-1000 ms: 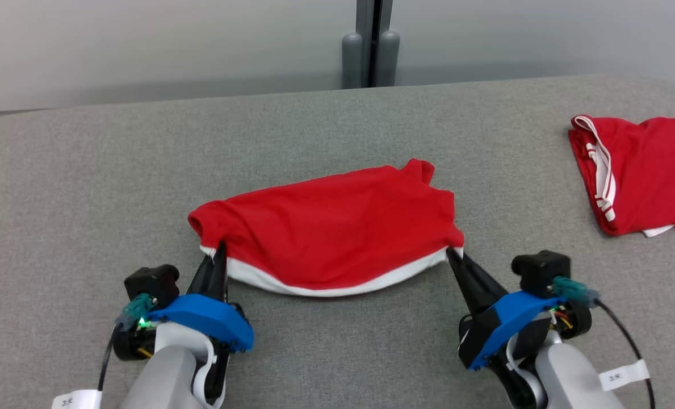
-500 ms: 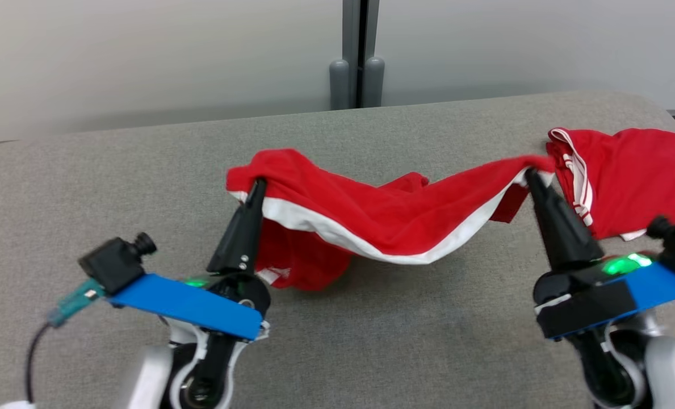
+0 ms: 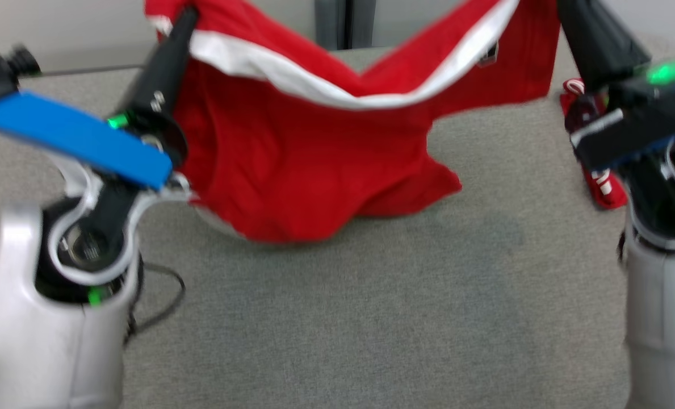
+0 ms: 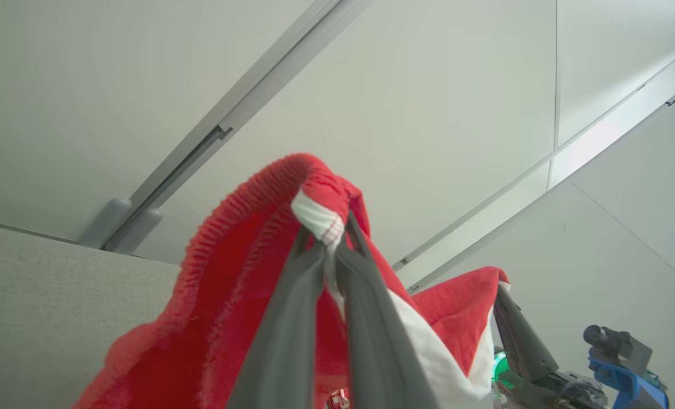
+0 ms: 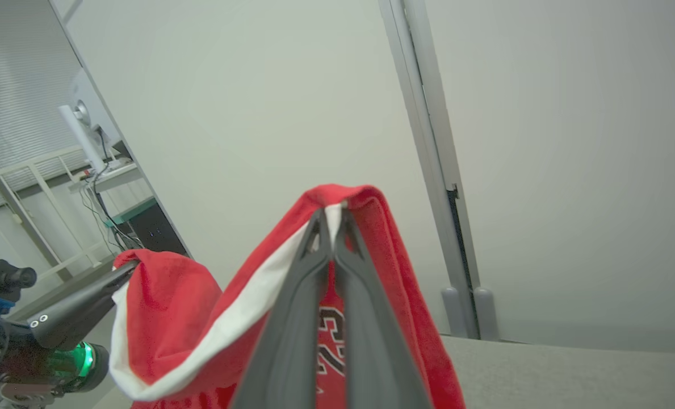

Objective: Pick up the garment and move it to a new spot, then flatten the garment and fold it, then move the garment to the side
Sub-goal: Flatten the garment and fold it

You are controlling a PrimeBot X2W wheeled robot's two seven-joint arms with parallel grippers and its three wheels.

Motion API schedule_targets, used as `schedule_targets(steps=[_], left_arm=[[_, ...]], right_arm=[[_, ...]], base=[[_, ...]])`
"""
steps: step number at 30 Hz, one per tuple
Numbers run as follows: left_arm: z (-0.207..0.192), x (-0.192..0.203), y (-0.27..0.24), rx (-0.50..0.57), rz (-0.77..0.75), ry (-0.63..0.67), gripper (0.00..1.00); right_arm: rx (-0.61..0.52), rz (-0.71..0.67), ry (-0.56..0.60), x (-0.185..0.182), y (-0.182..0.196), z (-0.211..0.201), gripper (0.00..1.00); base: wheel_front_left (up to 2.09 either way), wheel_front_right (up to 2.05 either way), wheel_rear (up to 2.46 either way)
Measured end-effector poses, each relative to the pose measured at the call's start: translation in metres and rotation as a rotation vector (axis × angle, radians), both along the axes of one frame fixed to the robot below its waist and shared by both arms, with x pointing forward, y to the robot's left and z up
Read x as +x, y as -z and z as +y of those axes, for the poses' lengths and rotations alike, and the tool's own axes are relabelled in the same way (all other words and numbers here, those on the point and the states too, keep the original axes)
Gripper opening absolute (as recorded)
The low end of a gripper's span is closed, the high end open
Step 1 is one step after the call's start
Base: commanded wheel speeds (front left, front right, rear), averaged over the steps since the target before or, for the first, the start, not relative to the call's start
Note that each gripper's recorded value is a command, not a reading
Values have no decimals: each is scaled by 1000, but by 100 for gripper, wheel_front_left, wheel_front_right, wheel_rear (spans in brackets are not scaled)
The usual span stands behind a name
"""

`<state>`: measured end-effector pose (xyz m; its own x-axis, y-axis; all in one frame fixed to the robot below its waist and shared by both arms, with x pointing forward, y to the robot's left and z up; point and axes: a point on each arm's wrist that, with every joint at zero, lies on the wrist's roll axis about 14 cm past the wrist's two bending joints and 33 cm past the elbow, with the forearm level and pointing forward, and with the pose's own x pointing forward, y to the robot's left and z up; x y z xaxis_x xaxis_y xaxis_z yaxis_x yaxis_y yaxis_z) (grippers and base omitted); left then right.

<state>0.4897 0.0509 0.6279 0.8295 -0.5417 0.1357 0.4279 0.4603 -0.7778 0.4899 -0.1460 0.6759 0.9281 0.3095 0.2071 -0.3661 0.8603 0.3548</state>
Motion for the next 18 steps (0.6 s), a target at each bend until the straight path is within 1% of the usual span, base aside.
schedule_targets(steps=[1, 3, 5, 6, 8, 10, 12, 13, 16, 18], left_arm=[[2, 13, 2, 18, 6, -6, 0], [5, 39, 4, 52, 2, -19, 0], [9, 66, 1, 38, -2, -48, 0], [12, 79, 1, 38, -7, -72, 0], [21, 102, 0, 63, -32, -121, 0], [30, 121, -4, 138, -100, -175, 0], [33, 135, -13, 95, -134, -202, 0], [32, 139, -15, 93, -153, -203, 0], [34, 147, -15, 96, -180, -225, 0], [36, 149, -12, 124, -193, -240, 0]], right_arm=[[-15, 0, 0, 12, -1, 1, 0], [-151, -42, 51, 36, -8, -6, 0], [-113, -56, 49, 58, -10, -4, 0], [-131, -54, 48, 68, -6, -1, 0], [-129, -106, 56, 85, -15, 3, 0], [-89, -167, 65, 99, -31, 3, 0], [-78, -218, 67, 108, -41, 8, 0], [-77, -248, 69, 110, -47, 10, 0], [-75, -303, 80, 111, -59, 10, 0], [-73, -290, 72, 112, -54, 13, 0]], base=[[0, 0, 0], [0, 0, 0], [0, 0, 0], [0, 0, 0], [0, 0, 0], [0, 0, 0], [0, 0, 0], [0, 0, 0], [0, 0, 0], [0, 0, 0]])
